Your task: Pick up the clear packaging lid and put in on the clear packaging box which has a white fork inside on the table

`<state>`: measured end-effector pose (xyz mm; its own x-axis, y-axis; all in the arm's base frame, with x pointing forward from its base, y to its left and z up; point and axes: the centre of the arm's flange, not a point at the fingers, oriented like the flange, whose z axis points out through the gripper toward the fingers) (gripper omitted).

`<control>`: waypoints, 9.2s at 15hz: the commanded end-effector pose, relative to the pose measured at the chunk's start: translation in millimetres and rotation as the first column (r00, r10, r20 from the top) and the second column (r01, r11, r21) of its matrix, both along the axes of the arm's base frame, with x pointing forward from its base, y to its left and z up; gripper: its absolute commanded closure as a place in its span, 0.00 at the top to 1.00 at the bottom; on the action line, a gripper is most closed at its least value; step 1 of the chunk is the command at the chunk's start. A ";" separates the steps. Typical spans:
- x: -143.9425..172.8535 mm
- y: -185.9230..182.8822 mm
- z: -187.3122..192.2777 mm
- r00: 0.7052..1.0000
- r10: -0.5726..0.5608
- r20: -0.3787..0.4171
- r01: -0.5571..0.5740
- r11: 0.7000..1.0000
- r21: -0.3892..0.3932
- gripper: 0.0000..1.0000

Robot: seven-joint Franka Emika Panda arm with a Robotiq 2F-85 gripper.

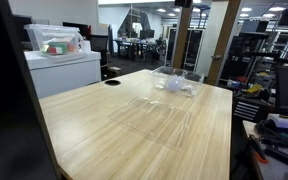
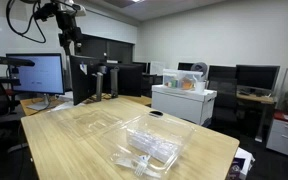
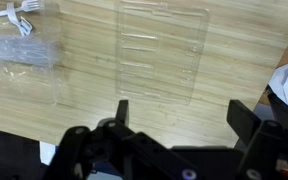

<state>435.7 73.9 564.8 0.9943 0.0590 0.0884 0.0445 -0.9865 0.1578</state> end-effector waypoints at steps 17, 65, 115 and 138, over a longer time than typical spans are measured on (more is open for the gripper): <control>0.0 -0.1 0.0 1.000 0.000 0.000 0.000 1.000 0.000 1.00; 27.4 -86.0 -178.1 0.453 0.888 -0.083 -0.882 0.432 -0.190 1.00; 94.3 -118.3 -342.8 0.017 0.997 -0.078 -1.000 0.018 0.020 1.00; 92.1 -99.6 -327.7 -0.022 0.996 -0.082 -0.998 -0.017 0.061 0.16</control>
